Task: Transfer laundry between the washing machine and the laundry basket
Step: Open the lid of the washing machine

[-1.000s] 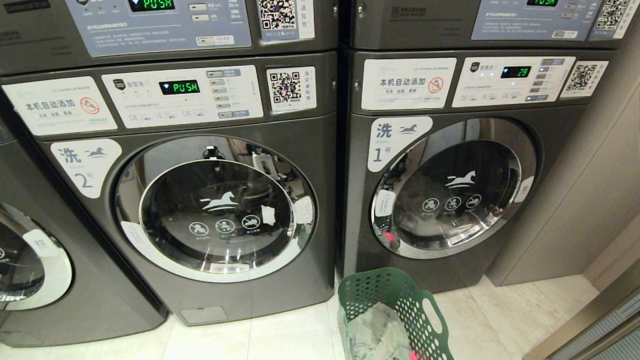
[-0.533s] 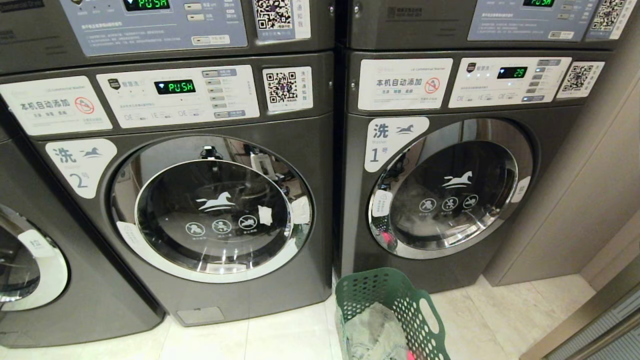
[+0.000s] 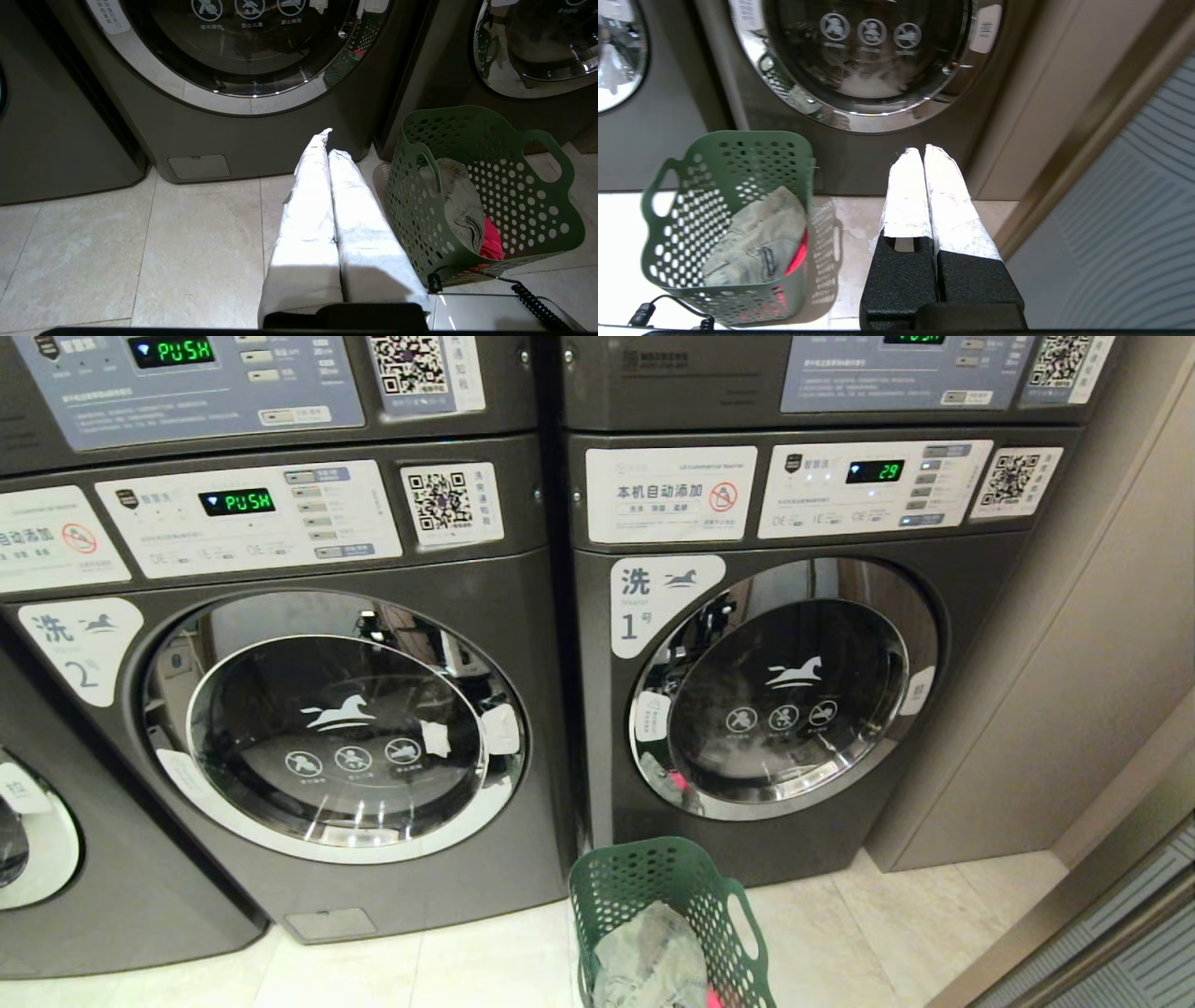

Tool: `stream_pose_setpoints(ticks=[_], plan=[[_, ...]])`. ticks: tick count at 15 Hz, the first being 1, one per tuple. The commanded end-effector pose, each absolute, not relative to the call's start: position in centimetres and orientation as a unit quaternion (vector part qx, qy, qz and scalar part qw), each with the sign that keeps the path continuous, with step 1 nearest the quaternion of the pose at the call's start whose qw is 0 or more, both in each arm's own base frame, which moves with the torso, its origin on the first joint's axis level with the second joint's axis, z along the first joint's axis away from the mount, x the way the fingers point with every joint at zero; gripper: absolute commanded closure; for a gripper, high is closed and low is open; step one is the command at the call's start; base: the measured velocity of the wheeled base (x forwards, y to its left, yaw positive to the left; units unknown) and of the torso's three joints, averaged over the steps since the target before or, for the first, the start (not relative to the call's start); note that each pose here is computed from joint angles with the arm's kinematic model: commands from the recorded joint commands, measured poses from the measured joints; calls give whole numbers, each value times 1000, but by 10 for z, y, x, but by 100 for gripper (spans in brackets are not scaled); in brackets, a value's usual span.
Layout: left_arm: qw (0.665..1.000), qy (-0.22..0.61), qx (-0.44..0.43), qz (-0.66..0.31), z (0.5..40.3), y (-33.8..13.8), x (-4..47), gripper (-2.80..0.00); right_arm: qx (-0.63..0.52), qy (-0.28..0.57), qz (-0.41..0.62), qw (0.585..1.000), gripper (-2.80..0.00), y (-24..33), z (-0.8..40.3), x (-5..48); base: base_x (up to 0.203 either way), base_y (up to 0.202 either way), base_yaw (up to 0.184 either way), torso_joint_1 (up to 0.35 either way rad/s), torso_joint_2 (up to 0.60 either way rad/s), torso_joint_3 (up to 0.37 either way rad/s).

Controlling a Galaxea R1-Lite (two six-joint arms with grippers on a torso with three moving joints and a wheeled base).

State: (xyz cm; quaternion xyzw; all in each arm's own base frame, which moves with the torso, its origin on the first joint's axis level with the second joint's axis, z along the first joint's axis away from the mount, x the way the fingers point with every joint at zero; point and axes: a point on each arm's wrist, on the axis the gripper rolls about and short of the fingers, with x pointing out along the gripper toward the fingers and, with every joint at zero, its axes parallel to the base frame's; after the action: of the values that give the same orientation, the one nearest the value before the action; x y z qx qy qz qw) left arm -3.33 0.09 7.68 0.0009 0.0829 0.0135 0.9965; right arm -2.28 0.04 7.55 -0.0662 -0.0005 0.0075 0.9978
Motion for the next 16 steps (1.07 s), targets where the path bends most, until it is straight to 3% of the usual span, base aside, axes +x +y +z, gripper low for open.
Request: stream_pose_setpoints(ticks=[1,10,16], plan=[[996,84,1,14,77,1,-33,0,-67,0,8,998,0,0,76,-23,0,-192,1,3,2,6],[996,84,1,14,77,1,-33,0,-67,0,8,998,0,0,76,-23,0,-183,1,1,4,2],[996,83,2,14,77,1,-33,0,-66,0,7,998,0,0,76,-23,0,-10,0,0,1,0]])
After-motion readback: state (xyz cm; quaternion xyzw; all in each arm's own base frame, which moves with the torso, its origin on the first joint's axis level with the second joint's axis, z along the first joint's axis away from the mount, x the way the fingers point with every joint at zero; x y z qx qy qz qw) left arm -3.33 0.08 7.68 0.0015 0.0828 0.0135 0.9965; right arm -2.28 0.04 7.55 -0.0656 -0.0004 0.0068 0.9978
